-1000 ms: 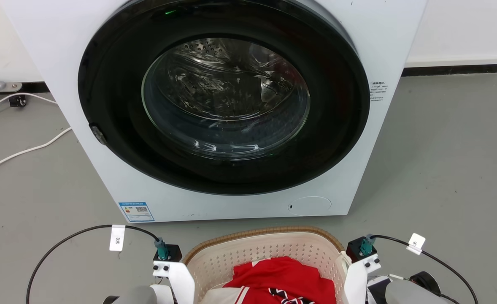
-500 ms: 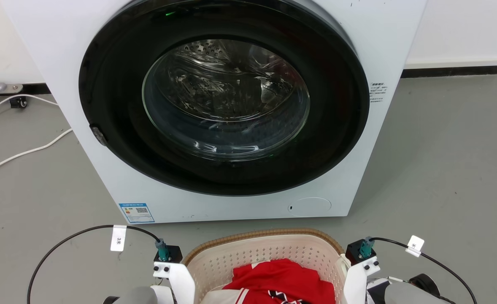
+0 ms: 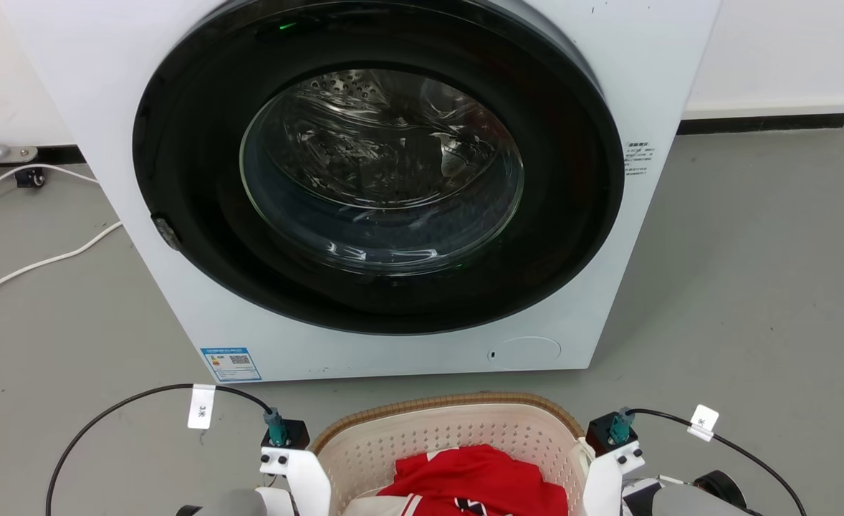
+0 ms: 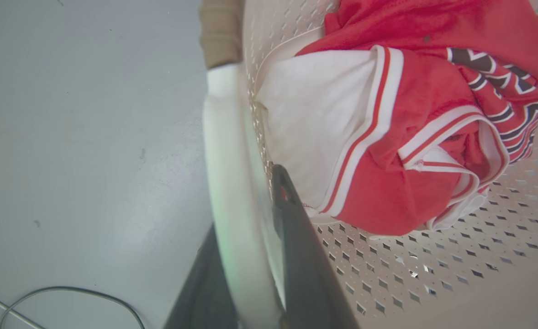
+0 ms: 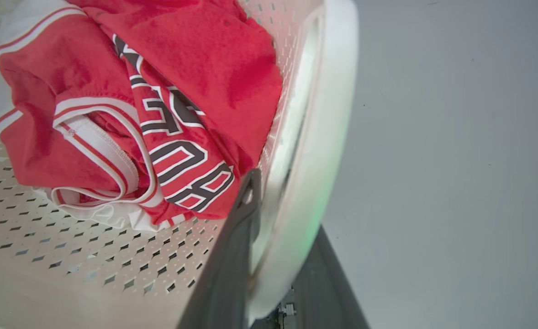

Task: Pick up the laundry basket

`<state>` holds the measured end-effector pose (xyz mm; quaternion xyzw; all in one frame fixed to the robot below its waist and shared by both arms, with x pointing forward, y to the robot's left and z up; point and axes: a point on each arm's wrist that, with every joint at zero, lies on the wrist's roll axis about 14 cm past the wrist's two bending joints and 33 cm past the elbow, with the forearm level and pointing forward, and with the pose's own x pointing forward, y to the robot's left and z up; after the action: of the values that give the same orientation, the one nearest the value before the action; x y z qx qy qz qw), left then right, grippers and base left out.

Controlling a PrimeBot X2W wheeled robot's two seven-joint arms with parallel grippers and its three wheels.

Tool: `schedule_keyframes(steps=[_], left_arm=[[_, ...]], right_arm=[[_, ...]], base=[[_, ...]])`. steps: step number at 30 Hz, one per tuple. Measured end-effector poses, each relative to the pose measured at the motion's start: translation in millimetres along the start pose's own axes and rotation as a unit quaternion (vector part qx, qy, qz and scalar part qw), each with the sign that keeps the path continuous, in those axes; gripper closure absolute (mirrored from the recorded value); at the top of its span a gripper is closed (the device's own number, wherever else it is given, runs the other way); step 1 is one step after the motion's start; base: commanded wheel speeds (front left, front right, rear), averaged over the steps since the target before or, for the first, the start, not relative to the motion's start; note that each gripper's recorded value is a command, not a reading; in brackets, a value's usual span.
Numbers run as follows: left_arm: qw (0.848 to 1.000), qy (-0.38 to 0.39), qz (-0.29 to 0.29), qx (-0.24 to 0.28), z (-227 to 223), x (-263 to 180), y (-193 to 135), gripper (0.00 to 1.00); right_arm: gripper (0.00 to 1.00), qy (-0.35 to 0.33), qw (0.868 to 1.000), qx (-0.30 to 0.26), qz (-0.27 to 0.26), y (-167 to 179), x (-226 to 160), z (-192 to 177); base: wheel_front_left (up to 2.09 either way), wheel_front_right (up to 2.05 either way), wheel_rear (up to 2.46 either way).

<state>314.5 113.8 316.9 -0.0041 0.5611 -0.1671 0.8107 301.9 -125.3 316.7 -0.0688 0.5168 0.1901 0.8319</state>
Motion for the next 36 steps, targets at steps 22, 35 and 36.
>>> schedule_keyframes(steps=[22,35,36], left_arm=[[1.000,0.004,0.001,-0.002,-3.3,0.3,1.6,1.00],[1.000,0.004,0.001,-0.002,-3.2,1.5,1.2,1.00],[1.000,0.005,0.001,-0.002,-3.4,1.5,1.2,1.00]], right_arm=[[1.00,0.006,1.000,0.002,0.004,2.0,1.6,-4.0],[1.00,0.007,1.000,0.003,0.004,1.3,2.2,-4.9],[1.00,0.007,1.000,0.003,0.004,1.3,2.2,-5.0]], base=[[0.00,0.00,0.00],[0.00,0.00,0.00],[0.00,0.00,0.00]])
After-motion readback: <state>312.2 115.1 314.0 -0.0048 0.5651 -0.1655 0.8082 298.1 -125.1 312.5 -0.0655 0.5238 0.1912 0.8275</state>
